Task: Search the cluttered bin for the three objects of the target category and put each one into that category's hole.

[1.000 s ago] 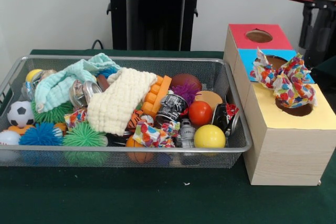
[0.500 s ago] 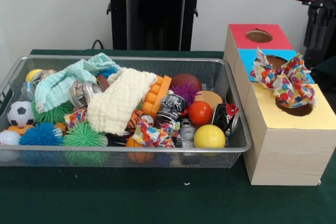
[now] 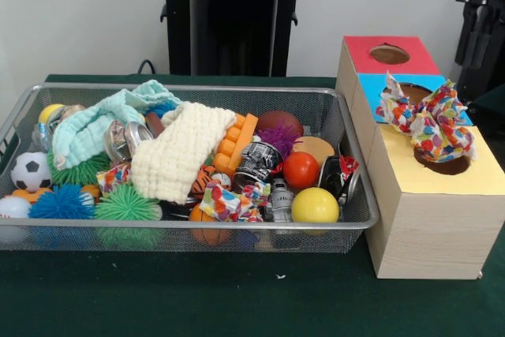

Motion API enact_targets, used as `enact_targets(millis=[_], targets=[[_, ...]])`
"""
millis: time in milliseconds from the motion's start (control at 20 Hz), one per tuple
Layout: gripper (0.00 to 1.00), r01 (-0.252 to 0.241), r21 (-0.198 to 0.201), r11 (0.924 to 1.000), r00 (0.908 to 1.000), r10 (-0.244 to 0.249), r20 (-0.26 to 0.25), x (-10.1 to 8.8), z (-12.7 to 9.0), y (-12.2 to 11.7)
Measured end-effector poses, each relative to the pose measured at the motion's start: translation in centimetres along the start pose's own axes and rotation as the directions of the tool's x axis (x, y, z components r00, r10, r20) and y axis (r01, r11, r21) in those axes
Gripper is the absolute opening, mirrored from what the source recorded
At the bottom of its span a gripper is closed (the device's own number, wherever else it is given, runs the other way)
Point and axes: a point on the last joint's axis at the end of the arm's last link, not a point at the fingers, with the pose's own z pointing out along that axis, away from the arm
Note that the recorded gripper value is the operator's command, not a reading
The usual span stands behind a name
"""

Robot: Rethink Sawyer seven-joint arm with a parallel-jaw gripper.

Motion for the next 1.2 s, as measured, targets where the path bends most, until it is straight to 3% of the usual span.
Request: enact_targets(millis=[400, 800, 1200], targets=[[0.00, 0.022, 0.022, 0.9995, 0.9996, -0.022, -0.020, 0.4, 0.2, -1.6], [0.00, 0.009, 0.047, 0.9988, 0.9999, -0.008, -0.012, -0.2, 0.0, -4.8], [0.00, 0.004, 0.053, 0.9986, 1.0000, -0.003, -0.009, -0.1, 0.3, -5.6]])
